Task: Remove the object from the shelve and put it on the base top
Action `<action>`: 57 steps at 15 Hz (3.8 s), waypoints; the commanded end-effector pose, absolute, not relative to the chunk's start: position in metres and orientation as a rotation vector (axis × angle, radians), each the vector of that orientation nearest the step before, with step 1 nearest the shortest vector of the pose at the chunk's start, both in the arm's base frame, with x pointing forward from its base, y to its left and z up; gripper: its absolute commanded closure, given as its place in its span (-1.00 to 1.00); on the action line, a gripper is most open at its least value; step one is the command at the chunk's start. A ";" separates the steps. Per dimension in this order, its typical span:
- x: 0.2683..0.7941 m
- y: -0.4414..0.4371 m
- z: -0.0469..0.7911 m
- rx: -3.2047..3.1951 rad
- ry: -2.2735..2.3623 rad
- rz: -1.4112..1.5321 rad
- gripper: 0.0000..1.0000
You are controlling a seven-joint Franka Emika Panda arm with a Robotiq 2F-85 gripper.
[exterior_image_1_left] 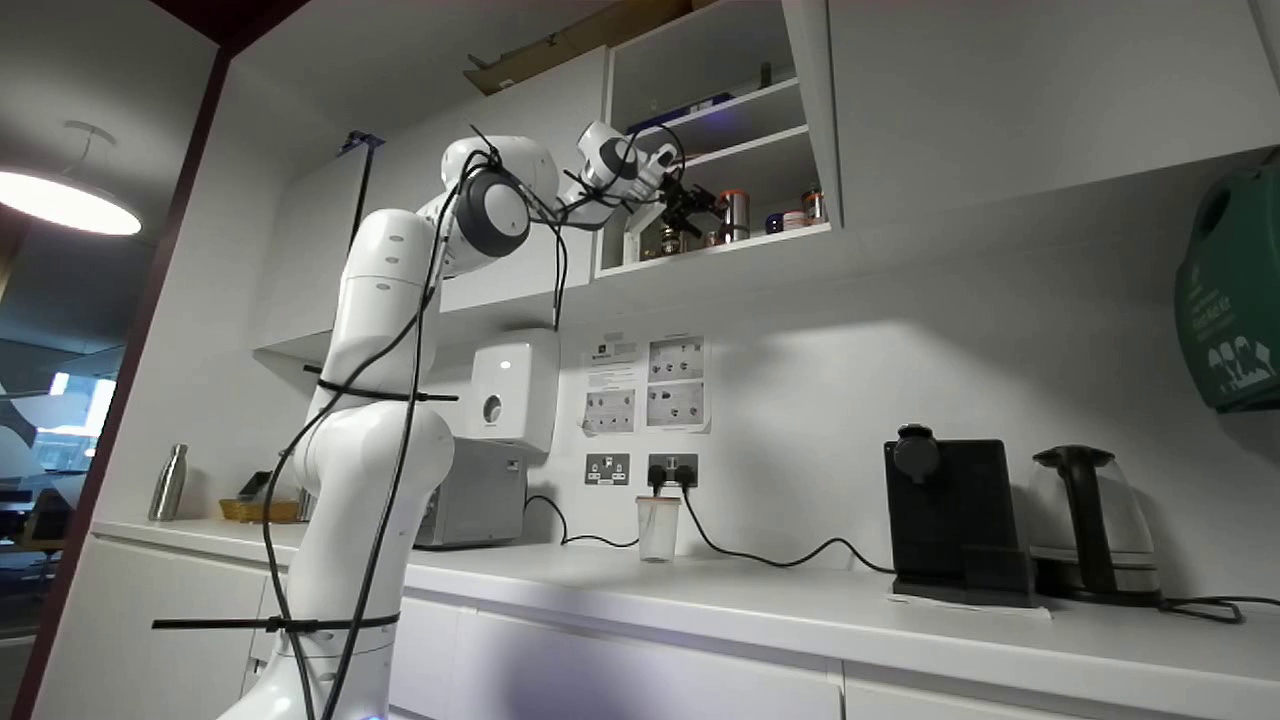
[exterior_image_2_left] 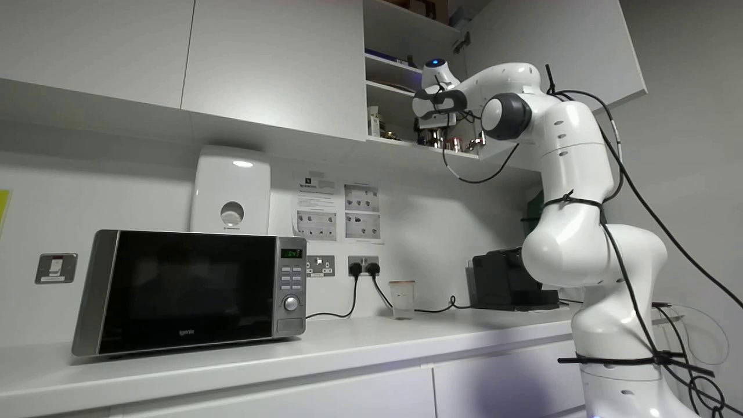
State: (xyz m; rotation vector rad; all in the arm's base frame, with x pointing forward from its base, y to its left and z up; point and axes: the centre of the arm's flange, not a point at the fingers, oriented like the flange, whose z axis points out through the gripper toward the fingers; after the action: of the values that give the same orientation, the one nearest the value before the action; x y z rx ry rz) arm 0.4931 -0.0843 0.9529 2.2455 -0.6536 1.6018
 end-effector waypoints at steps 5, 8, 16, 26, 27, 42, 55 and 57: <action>0.514 -0.098 0.973 2.171 -0.696 1.600 -1.00; 0.512 -0.103 0.977 2.157 -0.708 1.612 -1.00; 0.525 -0.115 0.969 2.154 -0.727 1.594 -1.00; 0.523 -0.116 0.971 2.150 -0.724 1.611 0.03; 0.522 -0.116 0.972 2.149 -0.725 1.613 0.03; 0.479 -0.098 0.974 2.184 -0.689 1.616 0.03; 0.388 -0.076 0.951 2.362 -0.588 1.449 0.03; 0.376 -0.073 0.952 2.359 -0.586 1.456 0.03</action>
State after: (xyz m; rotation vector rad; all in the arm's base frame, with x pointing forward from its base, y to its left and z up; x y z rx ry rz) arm 0.4079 -0.0758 0.9626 2.3397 -0.6089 1.4668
